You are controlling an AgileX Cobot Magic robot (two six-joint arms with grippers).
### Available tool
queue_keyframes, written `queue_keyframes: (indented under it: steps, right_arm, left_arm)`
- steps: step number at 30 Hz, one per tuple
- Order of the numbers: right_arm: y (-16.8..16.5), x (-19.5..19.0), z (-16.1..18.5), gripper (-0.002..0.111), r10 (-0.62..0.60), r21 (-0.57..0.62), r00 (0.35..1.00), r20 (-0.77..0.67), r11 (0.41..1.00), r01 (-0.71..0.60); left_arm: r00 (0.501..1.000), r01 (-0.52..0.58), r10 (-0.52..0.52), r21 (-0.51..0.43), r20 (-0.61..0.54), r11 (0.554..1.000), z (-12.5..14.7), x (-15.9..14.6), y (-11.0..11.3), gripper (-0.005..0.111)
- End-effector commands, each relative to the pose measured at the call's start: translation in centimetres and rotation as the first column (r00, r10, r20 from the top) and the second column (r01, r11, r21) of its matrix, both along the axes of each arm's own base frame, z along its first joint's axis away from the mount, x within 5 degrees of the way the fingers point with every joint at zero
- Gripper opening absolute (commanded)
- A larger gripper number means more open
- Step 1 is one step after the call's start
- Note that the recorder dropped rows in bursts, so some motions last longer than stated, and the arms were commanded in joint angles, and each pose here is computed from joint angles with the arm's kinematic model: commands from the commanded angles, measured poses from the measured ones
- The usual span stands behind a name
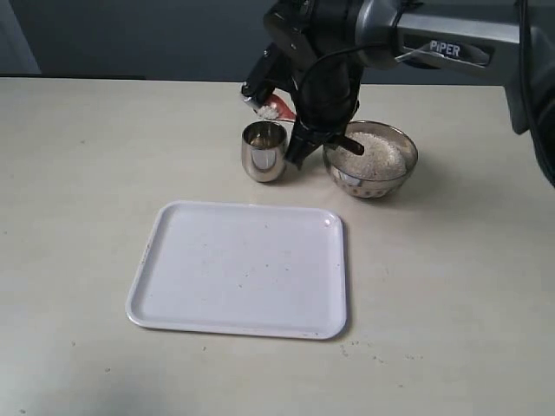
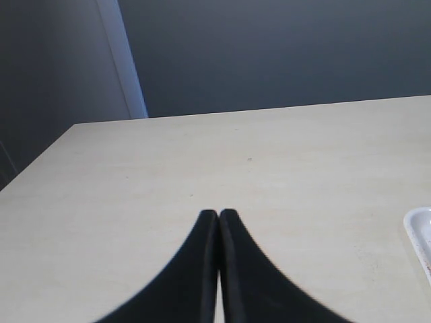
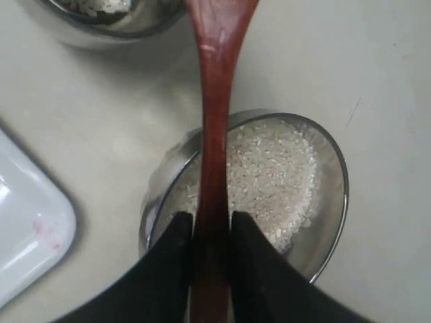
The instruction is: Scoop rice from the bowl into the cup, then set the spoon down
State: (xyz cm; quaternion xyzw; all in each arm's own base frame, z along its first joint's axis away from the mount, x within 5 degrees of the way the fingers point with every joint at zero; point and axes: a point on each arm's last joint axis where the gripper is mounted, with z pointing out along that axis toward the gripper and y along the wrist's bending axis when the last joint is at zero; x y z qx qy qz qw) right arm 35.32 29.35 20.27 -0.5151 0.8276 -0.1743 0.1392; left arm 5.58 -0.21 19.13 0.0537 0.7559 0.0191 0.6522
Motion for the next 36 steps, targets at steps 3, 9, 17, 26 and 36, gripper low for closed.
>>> queue_keyframes:
  steps: [3,9,17,26,36]
  right_arm:
    - [0.1,0.5,0.4,-0.001,0.025,0.003,0.998,0.053,1.0,-0.025]
    - [0.0,0.7,0.5,-0.001,0.017,-0.008,0.997,0.078,1.0,-0.017]
    - [1.2,-0.2,0.7,-0.001,0.069,-0.03,0.991,0.113,0.997,-0.066]
    - [1.2,-0.2,0.8,-0.001,0.061,-0.055,0.989,0.134,0.997,-0.054]
    - [0.8,-0.4,-0.3,-0.001,0.074,-0.098,0.99,0.121,0.993,-0.062]
  left_arm:
    - [1.0,0.002,-0.002,-0.004,0.019,1.0,0.2,0.0,0.0,0.0]
    - [1.0,0.002,-0.002,-0.004,0.019,1.0,0.2,0.0,0.0,0.0]
    - [1.0,0.002,-0.002,-0.004,0.019,1.0,0.2,0.0,0.0,0.0]
    - [1.0,0.002,-0.002,-0.004,0.019,1.0,0.2,0.0,0.0,0.0]
    - [1.0,0.002,-0.002,-0.004,0.019,1.0,0.2,0.0,0.0,0.0]
